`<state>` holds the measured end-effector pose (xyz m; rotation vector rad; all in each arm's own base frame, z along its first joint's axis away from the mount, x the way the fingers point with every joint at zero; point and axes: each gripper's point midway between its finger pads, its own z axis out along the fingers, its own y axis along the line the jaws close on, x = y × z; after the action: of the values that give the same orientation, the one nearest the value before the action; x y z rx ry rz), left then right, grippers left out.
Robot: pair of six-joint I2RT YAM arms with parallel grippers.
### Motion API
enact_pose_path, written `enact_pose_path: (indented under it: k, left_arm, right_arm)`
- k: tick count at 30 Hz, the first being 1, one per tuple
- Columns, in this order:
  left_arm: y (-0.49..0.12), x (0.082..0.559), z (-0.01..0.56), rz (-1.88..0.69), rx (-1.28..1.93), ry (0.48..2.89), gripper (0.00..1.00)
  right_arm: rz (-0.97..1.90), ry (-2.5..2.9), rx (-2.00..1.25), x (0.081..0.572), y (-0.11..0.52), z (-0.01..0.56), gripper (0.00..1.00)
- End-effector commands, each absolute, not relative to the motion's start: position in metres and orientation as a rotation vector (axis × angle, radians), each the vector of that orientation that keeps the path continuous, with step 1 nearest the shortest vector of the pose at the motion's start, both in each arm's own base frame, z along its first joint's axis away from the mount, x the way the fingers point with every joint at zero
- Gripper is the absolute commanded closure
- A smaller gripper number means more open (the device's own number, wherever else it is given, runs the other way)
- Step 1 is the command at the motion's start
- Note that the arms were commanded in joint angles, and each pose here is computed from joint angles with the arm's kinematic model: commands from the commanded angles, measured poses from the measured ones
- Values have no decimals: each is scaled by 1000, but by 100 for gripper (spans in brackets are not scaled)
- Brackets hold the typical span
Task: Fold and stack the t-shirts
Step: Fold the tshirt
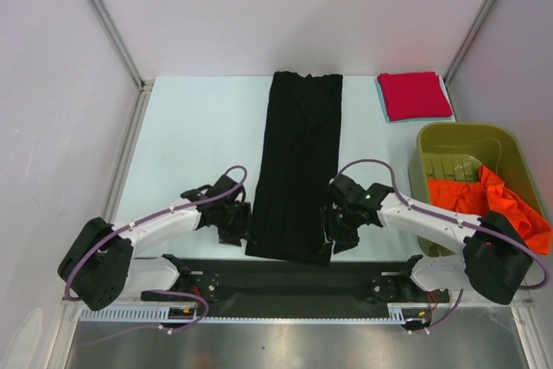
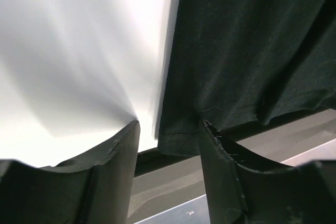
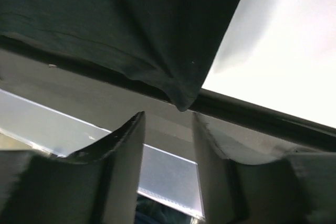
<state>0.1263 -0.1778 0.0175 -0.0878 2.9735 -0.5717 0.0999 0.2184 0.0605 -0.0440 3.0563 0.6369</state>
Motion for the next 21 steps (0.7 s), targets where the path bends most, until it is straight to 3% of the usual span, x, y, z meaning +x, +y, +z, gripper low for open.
enact_pose_path:
  k: [1, 5, 12, 21]
  left_arm:
    - [-170, 133, 11, -467, -76, 2965, 46]
    - [-170, 132, 5, -457, -57, 2990, 49]
    - [-168, 128, 1, -439, -42, 3012, 51]
    - [-174, 112, 0, -480, -4, 3034, 53]
  right_arm:
    - [603, 3045, -27, 103, 229, 60, 55]
    - [575, 3073, -32, 99, 230, 53, 61]
    - [553, 3093, -22, 96, 228, 43, 55]
    - [503, 3094, -25, 94, 219, 35, 54]
